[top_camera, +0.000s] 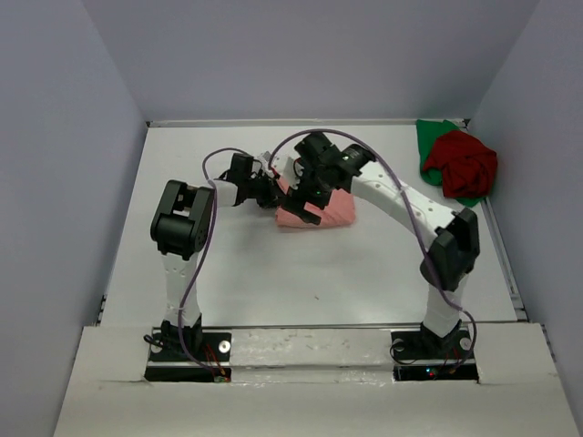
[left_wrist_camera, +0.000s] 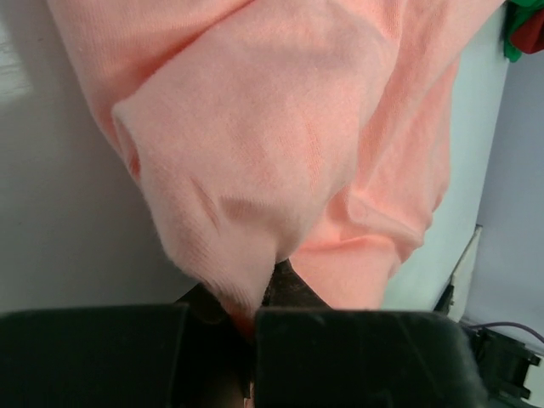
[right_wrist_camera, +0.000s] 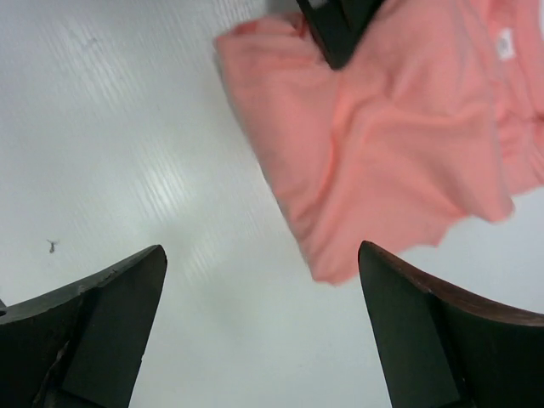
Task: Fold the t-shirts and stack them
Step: Put the neatly folded tshirt into the corner of the board with the left arm
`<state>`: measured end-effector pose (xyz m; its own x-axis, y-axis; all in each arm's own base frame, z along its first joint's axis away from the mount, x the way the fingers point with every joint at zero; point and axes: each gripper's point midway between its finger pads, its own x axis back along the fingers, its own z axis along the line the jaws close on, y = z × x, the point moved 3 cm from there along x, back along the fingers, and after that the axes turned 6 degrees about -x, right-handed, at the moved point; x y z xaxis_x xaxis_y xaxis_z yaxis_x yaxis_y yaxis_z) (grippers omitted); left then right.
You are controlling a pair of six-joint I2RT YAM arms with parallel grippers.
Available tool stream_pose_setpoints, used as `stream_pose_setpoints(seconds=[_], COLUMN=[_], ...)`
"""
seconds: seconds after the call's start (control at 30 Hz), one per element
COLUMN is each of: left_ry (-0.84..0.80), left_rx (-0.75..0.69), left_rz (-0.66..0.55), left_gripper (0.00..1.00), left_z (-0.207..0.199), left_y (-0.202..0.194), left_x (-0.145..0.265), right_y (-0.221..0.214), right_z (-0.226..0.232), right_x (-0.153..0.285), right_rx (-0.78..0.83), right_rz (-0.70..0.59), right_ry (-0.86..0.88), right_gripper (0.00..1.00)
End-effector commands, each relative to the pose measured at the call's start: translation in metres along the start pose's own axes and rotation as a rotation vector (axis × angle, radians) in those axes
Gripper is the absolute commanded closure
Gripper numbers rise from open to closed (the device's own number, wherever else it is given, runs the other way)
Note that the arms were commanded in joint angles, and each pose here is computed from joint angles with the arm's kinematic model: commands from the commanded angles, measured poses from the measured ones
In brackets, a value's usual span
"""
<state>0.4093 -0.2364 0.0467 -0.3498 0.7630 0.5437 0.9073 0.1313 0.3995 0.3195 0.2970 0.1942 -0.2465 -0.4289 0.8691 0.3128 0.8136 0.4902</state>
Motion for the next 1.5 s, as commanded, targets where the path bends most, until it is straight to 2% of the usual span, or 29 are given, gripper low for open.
stream_pose_setpoints(seconds=[0.0, 0.03, 0.1, 0.23, 0.33, 0.37, 0.47, 0.67, 0.73, 0.83, 1.1, 1.47], left_ry=[0.088, 0.113, 0.15, 0.199, 0.198, 0.213, 0.263, 0.461, 0.526, 0.644, 0.888, 1.161], left_rx=[-0.091, -0.116, -0.156, -0.217, -0.298, -0.354, -0.34, -0.409, -0.391, -0.398, -0.433, -0.48], left_rz=[-0.028, -0.021, 0.0, 0.037, 0.029, -0.005, 0.047, 0.015, -0.01, -0.037, 0.048, 0.095], left_gripper=[1.0, 1.0, 1.0, 1.0, 1.0, 1.0, 1.0, 1.0, 1.0, 1.0, 1.0, 1.0], left_z=[-0.002, 0.001, 0.005, 0.006, 0.0, 0.002, 0.02, 0.064, 0.081, 0.111, 0.179, 0.23], left_y=[0.005, 0.004, 0.004, 0.008, 0.025, 0.043, 0.05, 0.094, 0.102, 0.112, 0.111, 0.133], left_x=[0.02, 0.023, 0.025, 0.033, 0.045, 0.053, 0.067, 0.123, 0.145, 0.179, 0.244, 0.321], right_y=[-0.026, -0.033, -0.066, -0.103, -0.122, -0.125, -0.135, -0.15, -0.155, -0.161, -0.174, -0.184], right_z=[-0.052, -0.074, -0.108, -0.126, -0.118, -0.115, -0.108, -0.093, -0.09, -0.083, -0.076, -0.076], right_x=[0.075, 0.085, 0.106, 0.132, 0.128, 0.132, 0.131, 0.122, 0.117, 0.113, 0.115, 0.112], right_rx=[-0.019, -0.04, -0.128, -0.213, -0.214, -0.215, -0.239, -0.285, -0.298, -0.317, -0.338, -0.379], right_rz=[-0.043, -0.05, -0.05, -0.078, -0.056, -0.062, -0.06, -0.063, -0.056, -0.051, -0.049, -0.053], right_ry=[-0.313, -0.417, -0.512, -0.584, -0.584, -0.594, -0.587, -0.541, -0.529, -0.512, -0.514, -0.489], right_gripper=[0.0, 0.0, 0.0, 0.01, 0.0, 0.0, 0.0, 0.0, 0.0, 0.0, 0.0, 0.0])
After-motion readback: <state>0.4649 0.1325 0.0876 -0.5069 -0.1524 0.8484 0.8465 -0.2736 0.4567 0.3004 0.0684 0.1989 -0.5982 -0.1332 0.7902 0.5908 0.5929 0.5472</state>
